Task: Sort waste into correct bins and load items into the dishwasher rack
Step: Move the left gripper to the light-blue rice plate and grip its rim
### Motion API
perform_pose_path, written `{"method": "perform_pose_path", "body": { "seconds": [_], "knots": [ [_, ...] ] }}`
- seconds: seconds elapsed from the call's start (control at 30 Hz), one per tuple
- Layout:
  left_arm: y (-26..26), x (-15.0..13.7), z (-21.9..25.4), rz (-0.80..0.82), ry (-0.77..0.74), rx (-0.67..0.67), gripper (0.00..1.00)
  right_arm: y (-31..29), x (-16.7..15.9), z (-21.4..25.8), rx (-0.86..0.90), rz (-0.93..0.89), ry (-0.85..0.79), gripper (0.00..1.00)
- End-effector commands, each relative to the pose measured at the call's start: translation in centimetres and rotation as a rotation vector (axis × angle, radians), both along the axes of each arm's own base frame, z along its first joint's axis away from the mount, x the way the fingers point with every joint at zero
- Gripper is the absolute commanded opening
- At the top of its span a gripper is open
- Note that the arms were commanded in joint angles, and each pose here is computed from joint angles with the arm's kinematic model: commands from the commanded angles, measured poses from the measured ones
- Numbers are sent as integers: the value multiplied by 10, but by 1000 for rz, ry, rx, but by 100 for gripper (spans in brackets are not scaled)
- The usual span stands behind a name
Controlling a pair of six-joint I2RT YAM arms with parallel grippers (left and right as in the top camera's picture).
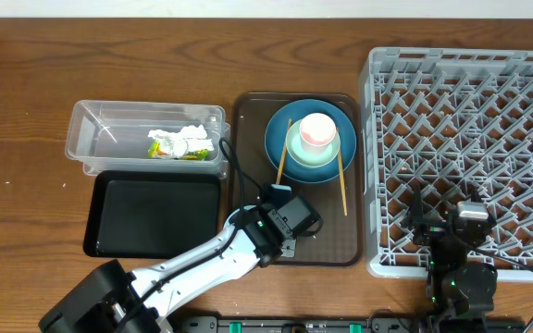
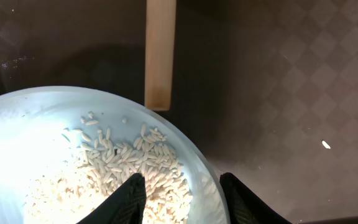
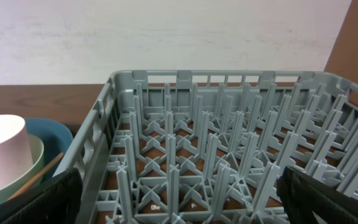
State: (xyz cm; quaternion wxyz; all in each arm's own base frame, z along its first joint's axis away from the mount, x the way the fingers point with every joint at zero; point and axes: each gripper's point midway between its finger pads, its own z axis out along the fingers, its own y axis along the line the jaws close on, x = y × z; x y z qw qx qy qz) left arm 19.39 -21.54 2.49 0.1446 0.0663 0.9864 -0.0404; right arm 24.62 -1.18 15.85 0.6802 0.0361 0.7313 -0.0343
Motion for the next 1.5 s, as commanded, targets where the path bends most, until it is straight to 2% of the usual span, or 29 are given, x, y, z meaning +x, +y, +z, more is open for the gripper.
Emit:
{"method": "perform_pose_path", "body": {
  "seconds": [0.0, 0.33, 0.43, 0.93, 0.97, 1.2, 1.47],
  "knots": [
    [4, 2, -2, 18, -15, 20, 41, 3, 0, -2, 9, 10, 4, 99],
    [4, 2, -2, 18, -14, 19, 40, 3, 0, -2, 9, 10, 4, 99],
    [4, 2, -2, 18, -14, 18, 36, 3, 0, -2, 9, 10, 4, 99],
    [4, 3, -8, 22, -14, 25, 36, 3, 0, -2, 9, 10, 4, 99],
    [4, 3, -10, 22, -11, 29, 36, 3, 0, -2, 9, 11, 4, 99],
    [4, 3, -12, 22, -6, 35, 11, 3, 0, -2, 9, 11, 4, 99],
    [2, 5, -2, 22, -26, 8, 9, 3, 0, -2, 9, 11, 4, 99]
  ]
}}
